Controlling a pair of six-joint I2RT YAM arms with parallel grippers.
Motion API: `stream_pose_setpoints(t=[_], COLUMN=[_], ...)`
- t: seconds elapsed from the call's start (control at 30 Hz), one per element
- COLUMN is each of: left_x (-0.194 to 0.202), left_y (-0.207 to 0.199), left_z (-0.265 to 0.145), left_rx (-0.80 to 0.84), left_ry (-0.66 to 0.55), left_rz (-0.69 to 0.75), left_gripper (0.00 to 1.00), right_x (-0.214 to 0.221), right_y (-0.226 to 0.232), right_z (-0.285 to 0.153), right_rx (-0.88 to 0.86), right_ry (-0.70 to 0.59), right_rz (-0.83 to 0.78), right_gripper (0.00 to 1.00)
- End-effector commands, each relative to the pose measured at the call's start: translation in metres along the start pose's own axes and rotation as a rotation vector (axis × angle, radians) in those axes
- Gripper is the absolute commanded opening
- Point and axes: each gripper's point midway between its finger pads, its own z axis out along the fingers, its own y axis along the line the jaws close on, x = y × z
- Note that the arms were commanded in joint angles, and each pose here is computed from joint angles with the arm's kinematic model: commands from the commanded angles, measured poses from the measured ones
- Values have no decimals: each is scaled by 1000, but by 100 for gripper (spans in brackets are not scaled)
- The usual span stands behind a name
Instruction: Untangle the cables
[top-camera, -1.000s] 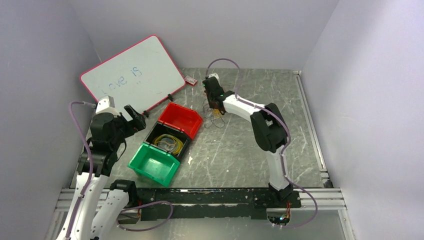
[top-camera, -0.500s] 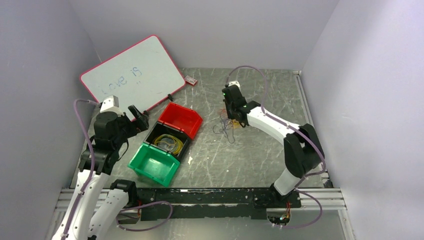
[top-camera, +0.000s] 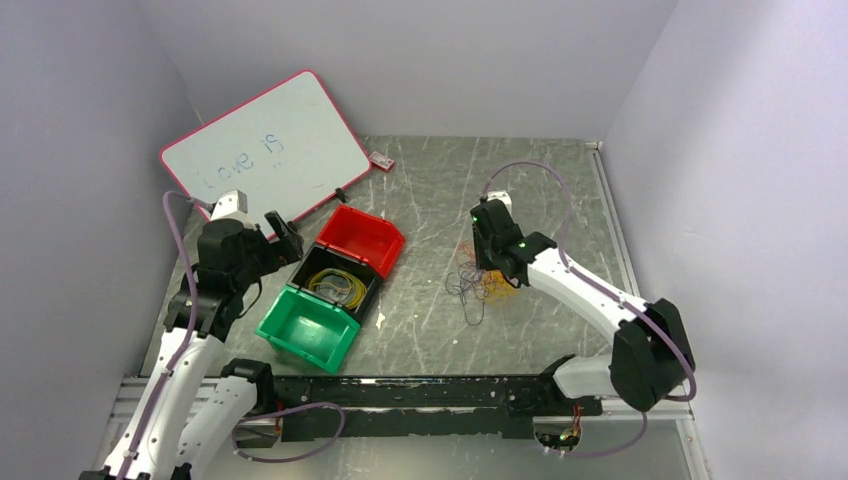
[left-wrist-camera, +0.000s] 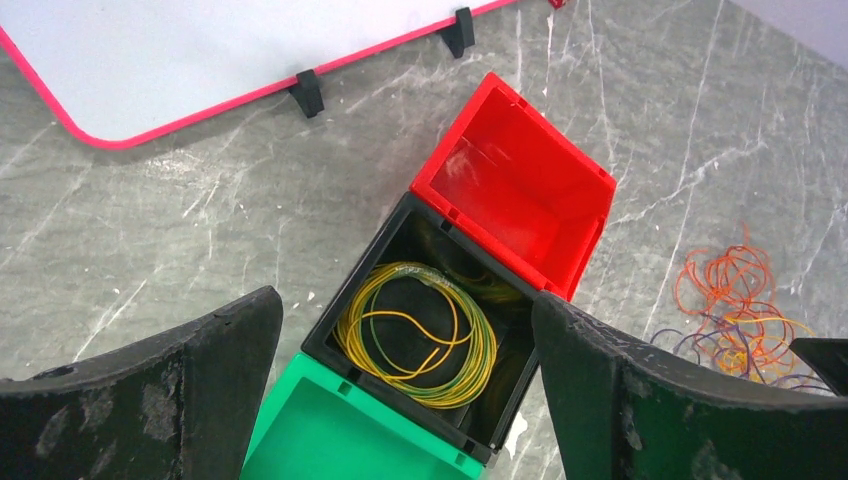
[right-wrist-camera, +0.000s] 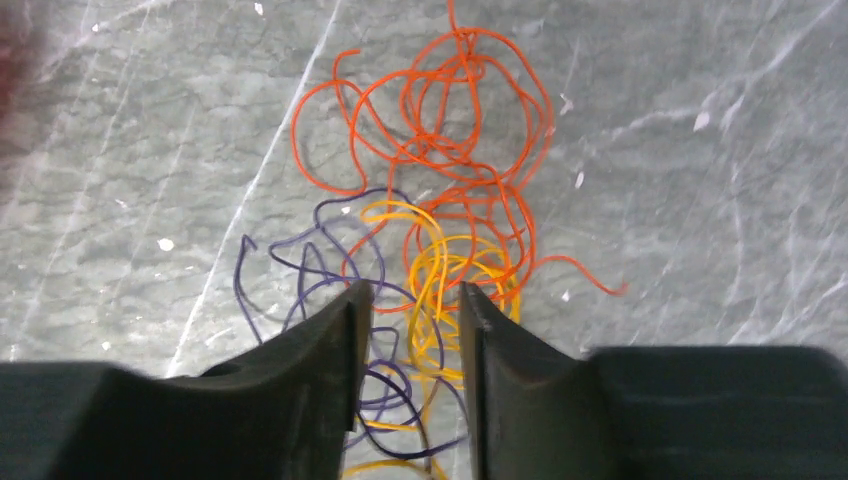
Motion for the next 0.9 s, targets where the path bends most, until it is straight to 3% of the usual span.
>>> stream_pose_setpoints(t=[0.0,0.17,0.37,0.63,0.87], left_x=[-1,-3,-4,-3,-2], left_y=[-11,-12,-11,-17,-17], left_z=[0,-3,-4,-1,1], left_rx=[53,59,59,82,79], left_ry=[8,2,-14,11,8], left_rz=[24,23,15,25,5], left_gripper=[99,99,99,98,100], right_x=[-9,-28,-45,-14,19], right_y=[4,-8,-19,-17,-9], right_z=[-18,-38,-64,-75,-82], right_rx=[-65,-35,-31,-70,-110], right_ry=[-62,-139,-241,-153,-100], right_rz=[68,110,177,299,375], right_gripper=[49,64,71,70,62])
